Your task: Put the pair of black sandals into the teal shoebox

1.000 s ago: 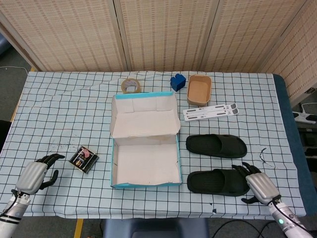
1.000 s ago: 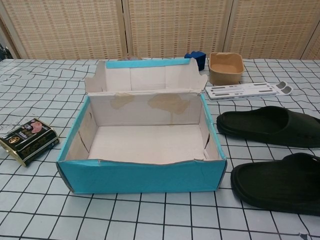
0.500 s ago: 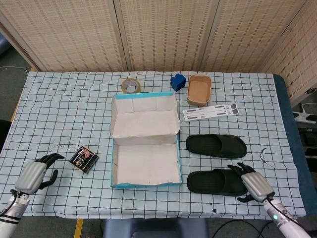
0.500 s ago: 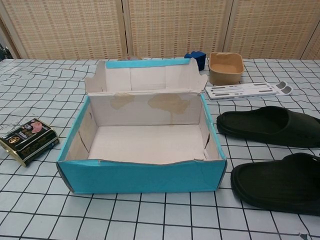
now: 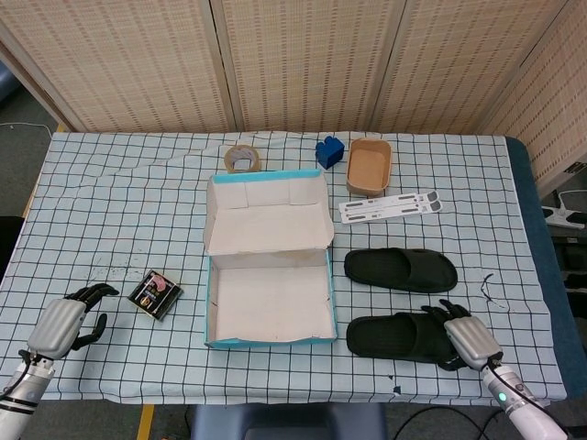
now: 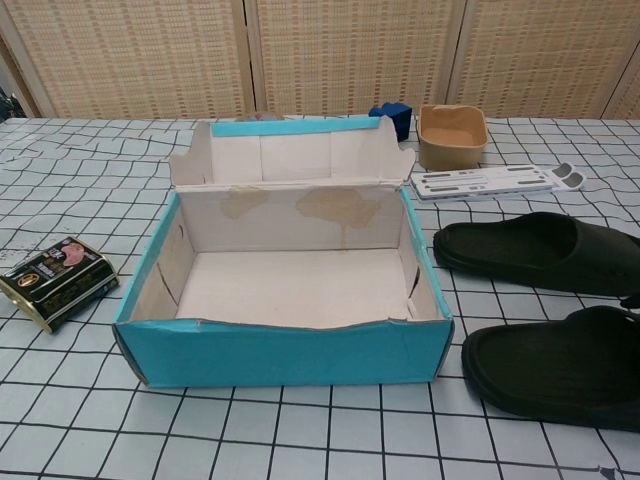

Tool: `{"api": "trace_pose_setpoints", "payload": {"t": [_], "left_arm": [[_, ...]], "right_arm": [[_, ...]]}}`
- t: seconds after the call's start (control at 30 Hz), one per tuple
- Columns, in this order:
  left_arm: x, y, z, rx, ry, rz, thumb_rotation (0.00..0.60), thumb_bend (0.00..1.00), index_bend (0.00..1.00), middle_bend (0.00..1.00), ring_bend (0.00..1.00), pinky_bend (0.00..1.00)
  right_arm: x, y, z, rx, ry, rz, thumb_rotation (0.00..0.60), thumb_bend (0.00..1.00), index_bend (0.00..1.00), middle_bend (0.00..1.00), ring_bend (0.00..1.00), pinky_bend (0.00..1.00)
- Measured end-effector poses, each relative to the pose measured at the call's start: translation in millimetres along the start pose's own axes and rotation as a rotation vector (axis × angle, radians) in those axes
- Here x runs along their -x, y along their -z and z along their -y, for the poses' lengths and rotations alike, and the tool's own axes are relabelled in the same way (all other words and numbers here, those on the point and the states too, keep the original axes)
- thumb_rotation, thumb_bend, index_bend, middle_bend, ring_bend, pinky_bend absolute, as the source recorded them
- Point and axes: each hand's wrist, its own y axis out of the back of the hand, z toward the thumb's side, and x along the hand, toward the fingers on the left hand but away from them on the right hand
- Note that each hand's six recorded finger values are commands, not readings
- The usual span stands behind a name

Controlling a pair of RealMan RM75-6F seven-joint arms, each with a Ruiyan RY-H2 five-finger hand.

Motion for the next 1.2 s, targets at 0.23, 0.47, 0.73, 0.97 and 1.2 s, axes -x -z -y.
{"api": "trace_pose_setpoints", "payload": {"t": [0.23, 0.47, 0.73, 0.97, 1.2], "left_arm": [[-0.1, 0.2, 0.6, 0.0, 0.004, -0.001, 0.6, 0.57, 0.28, 0.22, 0.28, 0.45], [0.0, 0.3, 0.2, 0.003, 0.003, -0.002, 0.6, 0.57, 0.28, 0.22, 0.28, 0.45], [-0.2, 2.1, 1.0, 0.006, 0.009, -0.01, 0.6, 0.57, 0.28, 0.22, 0.28, 0.45], [0.3, 2.2, -0.2, 0.007, 0.005, -0.015, 0.6, 0.57, 0.28, 0.22, 0.28, 0.45], [0.4, 3.0, -0.8, 0.013, 0.005, -0.017, 0.6, 0.57, 0.28, 0.22, 0.28, 0.45]], "right_arm": [[2.2, 1.9, -3.1, 0.002, 0.058, 0.014, 0.6, 0.0, 0.34, 0.41, 0.24, 0.28], [1.2, 1.4, -9.8, 0.006, 0.113, 0.018, 0.6, 0.0, 0.45, 0.49, 0.33, 0.35], [-12.1, -1.4, -28.4, 0.003, 0.19, 0.012, 0.6, 0.0, 0.5, 0.52, 0.37, 0.38], [-54.4, -11.0, -82.1, -0.047, 0.373, 0.036, 0.6, 0.0, 0.51, 0.53, 0.37, 0.39], [-71.2, -38.8, -119.4, -0.066, 0.408, 0.024, 0.6, 0.0, 0.51, 0.53, 0.37, 0.39]]}}
